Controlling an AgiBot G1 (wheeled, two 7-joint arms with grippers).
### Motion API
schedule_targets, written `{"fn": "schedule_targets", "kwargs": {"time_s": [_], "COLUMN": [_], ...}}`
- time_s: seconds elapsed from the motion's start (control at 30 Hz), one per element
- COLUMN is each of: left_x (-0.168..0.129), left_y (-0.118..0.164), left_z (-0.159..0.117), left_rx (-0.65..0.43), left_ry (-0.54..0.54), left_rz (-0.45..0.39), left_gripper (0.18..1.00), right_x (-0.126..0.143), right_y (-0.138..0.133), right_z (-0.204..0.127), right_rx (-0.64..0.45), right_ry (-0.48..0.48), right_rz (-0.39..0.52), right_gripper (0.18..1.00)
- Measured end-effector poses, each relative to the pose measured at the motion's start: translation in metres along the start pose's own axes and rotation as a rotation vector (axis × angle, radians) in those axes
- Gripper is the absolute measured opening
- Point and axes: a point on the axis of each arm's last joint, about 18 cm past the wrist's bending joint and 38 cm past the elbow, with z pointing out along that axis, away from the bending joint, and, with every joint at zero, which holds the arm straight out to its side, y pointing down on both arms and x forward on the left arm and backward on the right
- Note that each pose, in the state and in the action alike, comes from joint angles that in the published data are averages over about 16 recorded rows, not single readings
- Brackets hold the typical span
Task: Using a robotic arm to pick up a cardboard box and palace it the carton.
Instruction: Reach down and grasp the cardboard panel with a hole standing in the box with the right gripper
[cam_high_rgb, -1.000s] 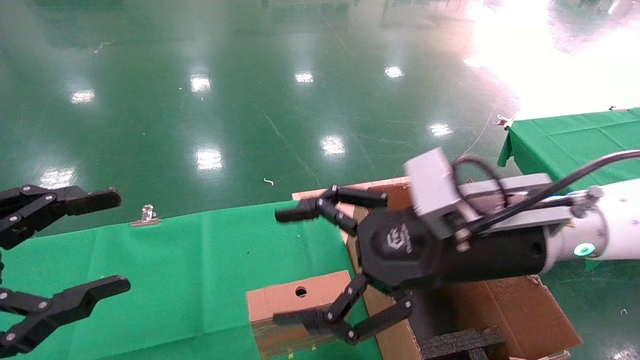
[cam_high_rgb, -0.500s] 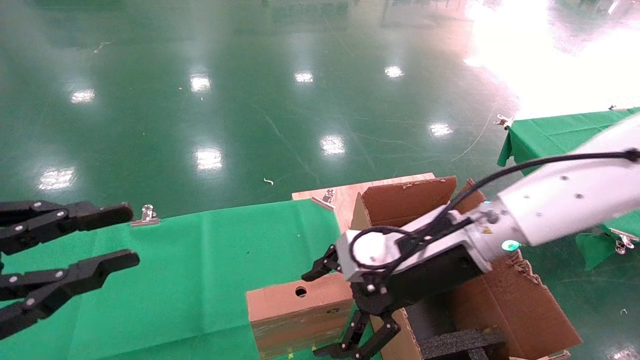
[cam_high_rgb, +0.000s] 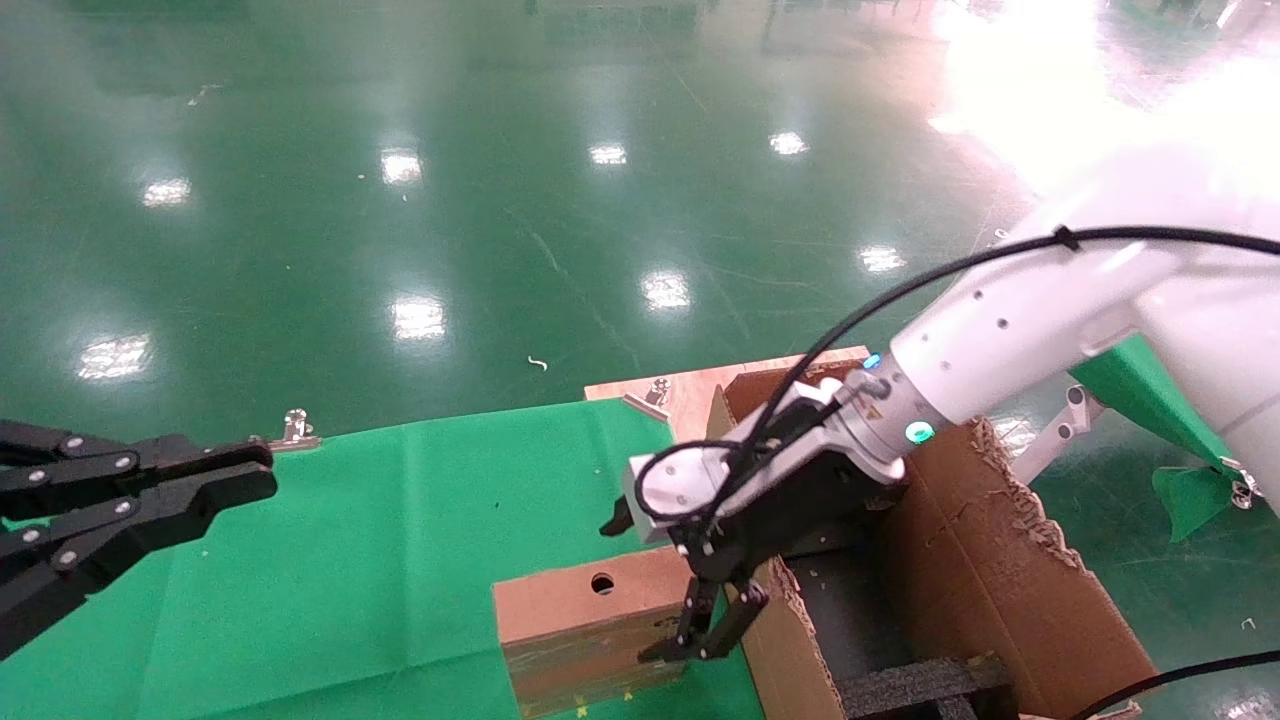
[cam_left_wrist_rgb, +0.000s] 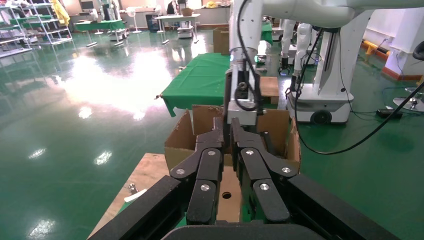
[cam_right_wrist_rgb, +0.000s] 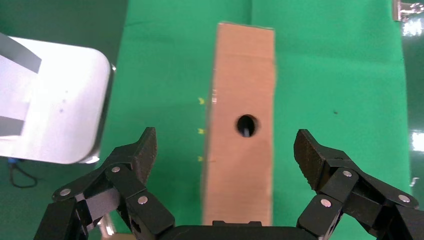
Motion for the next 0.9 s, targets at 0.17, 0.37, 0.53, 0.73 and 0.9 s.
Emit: {"fn": "schedule_targets", "kwargs": {"time_s": [0.17, 0.37, 0.53, 0.73, 0.9], "left_x": [0.0, 0.0, 0.0, 0.0, 0.0], "left_y": [0.0, 0.0, 0.0, 0.0, 0.0], "left_z": [0.0, 0.0, 0.0, 0.0, 0.0], "left_rx": [0.0, 0.0, 0.0, 0.0, 0.0], "left_ry": [0.0, 0.0, 0.0, 0.0, 0.0], "left_rz": [0.0, 0.0, 0.0, 0.0, 0.0], "left_gripper": [0.229, 0.2, 0.193, 0.194, 0.206], "right_x": [0.01, 0.018, 0.021, 0.023, 0.024], "right_y": [-0.003, -0.004, -0.004, -0.004, -0.004], "right_z": [0.007, 0.016, 0.024, 0.029, 0.031], "right_rx": [-0.039, -0.09, -0.129, -0.157, -0.164], "right_ry": [-0.02, -0.053, -0.08, -0.101, -0.108], "right_rz": [-0.031, -0.065, -0.092, -0.113, -0.121], "right_gripper": [1.001, 1.001, 1.001, 1.001, 0.999]}}
